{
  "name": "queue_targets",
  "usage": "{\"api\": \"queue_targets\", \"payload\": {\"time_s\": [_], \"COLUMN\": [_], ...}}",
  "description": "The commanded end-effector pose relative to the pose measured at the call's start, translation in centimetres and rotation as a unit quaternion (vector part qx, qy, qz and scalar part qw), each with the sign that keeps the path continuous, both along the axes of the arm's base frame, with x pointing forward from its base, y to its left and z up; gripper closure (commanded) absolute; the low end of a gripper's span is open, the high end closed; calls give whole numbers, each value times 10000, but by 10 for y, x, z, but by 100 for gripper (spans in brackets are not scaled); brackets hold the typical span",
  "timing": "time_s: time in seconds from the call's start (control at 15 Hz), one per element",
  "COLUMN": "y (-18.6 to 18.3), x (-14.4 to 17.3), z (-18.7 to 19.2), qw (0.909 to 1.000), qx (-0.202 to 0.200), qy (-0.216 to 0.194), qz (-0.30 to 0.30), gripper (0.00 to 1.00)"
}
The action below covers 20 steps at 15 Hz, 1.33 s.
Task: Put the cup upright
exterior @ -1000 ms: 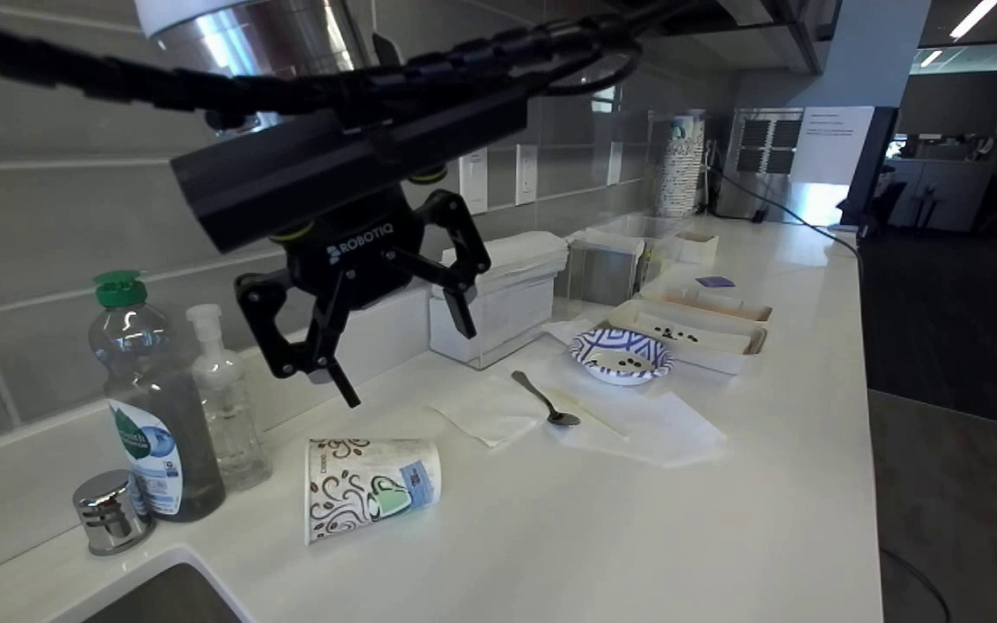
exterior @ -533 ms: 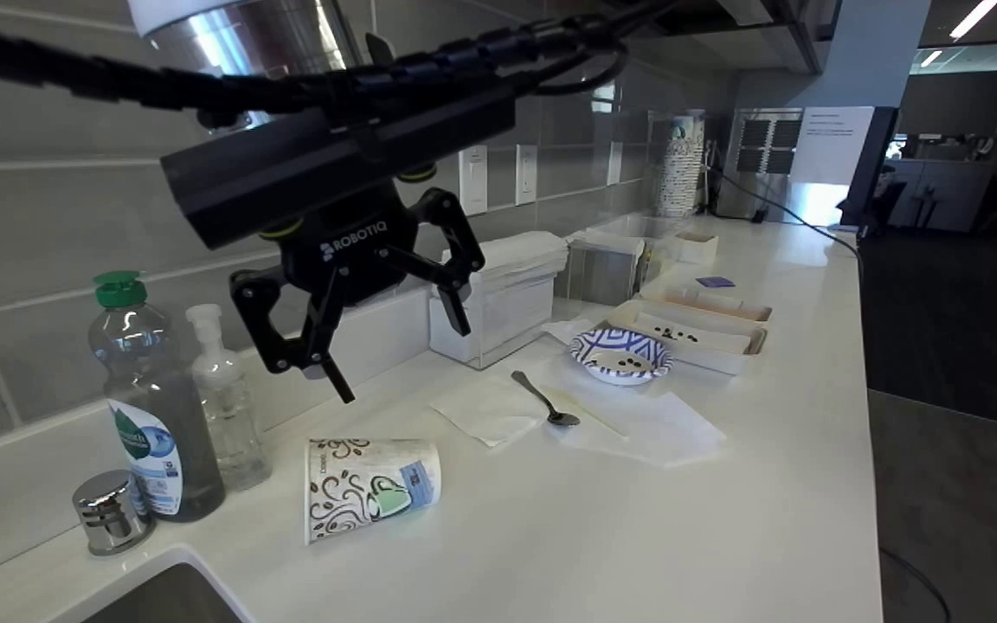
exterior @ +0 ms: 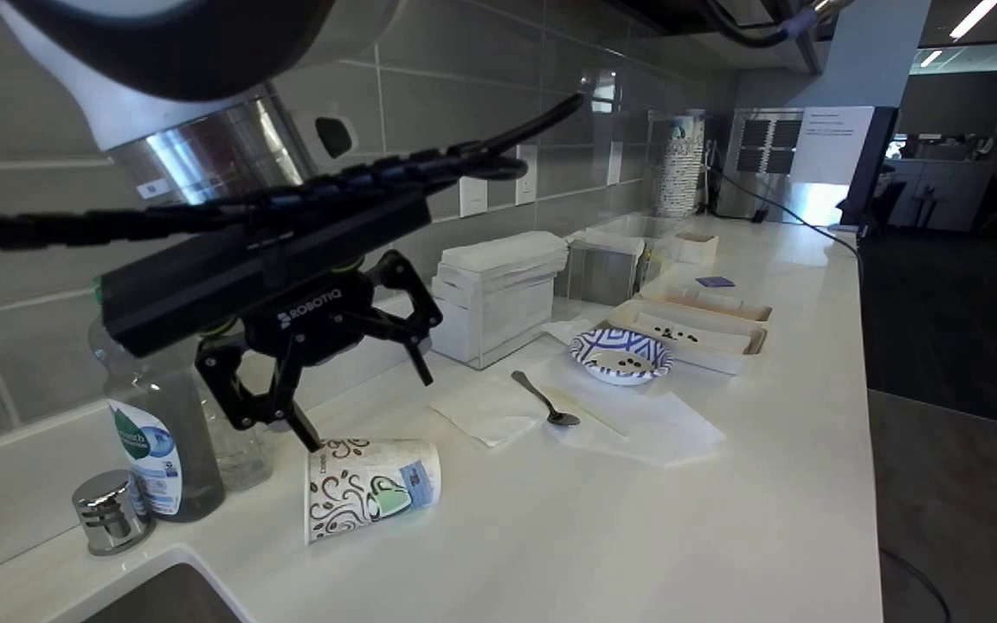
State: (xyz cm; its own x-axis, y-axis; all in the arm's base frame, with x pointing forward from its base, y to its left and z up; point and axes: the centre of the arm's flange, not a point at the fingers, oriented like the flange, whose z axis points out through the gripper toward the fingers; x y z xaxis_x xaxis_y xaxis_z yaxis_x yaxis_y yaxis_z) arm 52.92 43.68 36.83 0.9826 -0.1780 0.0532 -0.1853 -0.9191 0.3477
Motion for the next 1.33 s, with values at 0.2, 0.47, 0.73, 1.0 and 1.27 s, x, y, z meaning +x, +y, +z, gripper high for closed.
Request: {"api": "queue_targets", "payload": {"time_s": [0.2,0.47,0.73,1.0,1.27], "y": [43,48,54,58,55], "x": [35,45,52,53,49], "z": [-20,-29,-40,-50,-53], "qw": [9990,9978,9975,9971,9957], "qx": [-214,-315,-351,-460,-694], "qy": [-109,-273,-301,-297,-231], "qz": [-376,-510,-531,-522,-574], "gripper": [0,20,42,45,69]}}
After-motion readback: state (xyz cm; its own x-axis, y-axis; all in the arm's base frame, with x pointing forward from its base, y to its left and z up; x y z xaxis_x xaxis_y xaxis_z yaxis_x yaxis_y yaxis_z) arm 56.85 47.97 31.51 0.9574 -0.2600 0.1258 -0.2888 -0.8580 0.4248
